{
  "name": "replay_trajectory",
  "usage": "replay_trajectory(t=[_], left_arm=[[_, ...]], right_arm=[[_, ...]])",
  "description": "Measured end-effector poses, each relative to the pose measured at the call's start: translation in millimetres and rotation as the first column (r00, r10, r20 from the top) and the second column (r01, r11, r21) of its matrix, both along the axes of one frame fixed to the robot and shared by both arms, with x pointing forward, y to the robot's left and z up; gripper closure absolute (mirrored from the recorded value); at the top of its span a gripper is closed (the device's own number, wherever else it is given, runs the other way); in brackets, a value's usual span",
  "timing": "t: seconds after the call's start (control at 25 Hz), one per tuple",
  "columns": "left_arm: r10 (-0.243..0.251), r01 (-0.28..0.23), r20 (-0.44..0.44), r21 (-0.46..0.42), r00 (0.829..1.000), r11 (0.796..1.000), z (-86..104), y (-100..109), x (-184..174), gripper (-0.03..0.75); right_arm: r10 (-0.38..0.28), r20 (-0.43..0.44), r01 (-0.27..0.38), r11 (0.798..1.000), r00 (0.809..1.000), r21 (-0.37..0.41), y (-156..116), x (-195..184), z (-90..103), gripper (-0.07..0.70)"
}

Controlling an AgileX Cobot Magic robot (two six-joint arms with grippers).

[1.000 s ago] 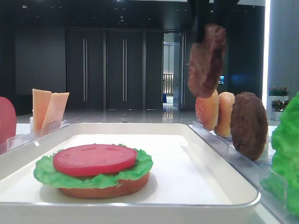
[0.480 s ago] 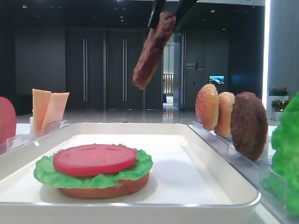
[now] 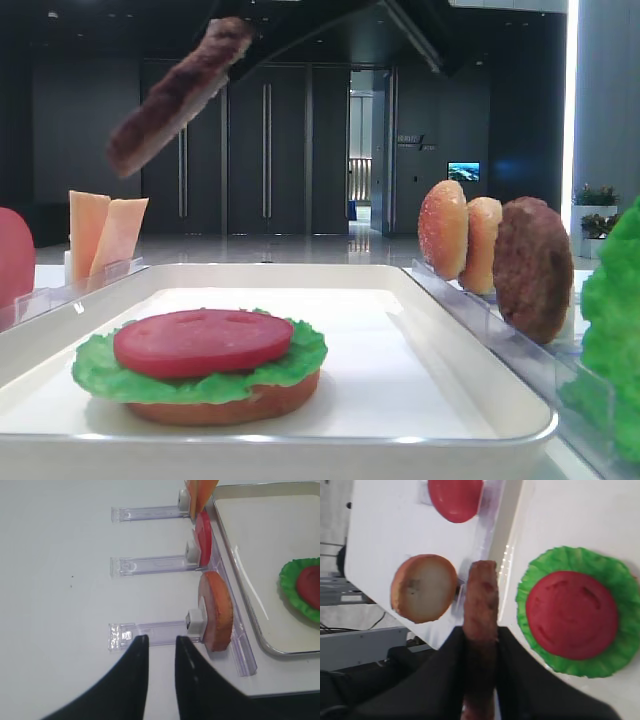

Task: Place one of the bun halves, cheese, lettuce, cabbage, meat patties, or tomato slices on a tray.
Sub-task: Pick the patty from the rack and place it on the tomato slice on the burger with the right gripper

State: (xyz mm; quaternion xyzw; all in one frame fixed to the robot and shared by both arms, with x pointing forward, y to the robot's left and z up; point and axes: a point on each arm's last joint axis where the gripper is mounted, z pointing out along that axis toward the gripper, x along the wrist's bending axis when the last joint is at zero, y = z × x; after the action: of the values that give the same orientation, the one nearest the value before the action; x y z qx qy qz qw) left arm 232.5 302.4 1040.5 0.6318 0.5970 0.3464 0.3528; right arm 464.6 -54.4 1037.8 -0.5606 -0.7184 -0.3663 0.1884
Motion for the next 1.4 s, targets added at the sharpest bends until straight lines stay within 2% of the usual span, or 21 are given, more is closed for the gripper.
replay_trajectory(t=[0.12,0.2,0.36,0.84,1.12,1.4], left_arm=[[0.000,0.000,0.000,0.000,1.000,1.000,0.0,0.0,0.0,0.575],[0.000,0.000,0.000,0.000,1.000,1.000,0.0,0.0,0.0,0.575],[0.000,0.000,0.000,0.000,1.000,1.000,0.0,0.0,0.0,0.575],[0.000,0.000,0.000,0.000,1.000,1.000,0.0,0.0,0.0,0.575],[0.000,0.000,0.000,0.000,1.000,1.000,0.0,0.0,0.0,0.575],[0.000,0.000,0.000,0.000,1.000,1.000,0.0,0.0,0.0,0.575]], right_arm=[[-0.011,-0.005,0.011,0.994,1.000,0.111,-2.2,0.7,-5.6,0.507],[-0.032,0.002,0.031,0.987,0.999,0.156,-6.2,2.3,-10.8,0.507],[-0.049,0.006,0.047,0.978,0.999,0.203,-12.5,0.2,-22.9,0.507],[-0.060,-0.064,0.067,0.990,0.996,0.125,-10.7,5.4,-67.0,0.507],[-0.085,-0.105,0.097,0.988,0.991,0.117,-8.4,9.0,-79.0,0.507],[-0.104,-0.110,0.117,0.986,0.989,0.120,-9.2,12.5,-82.4,0.507]])
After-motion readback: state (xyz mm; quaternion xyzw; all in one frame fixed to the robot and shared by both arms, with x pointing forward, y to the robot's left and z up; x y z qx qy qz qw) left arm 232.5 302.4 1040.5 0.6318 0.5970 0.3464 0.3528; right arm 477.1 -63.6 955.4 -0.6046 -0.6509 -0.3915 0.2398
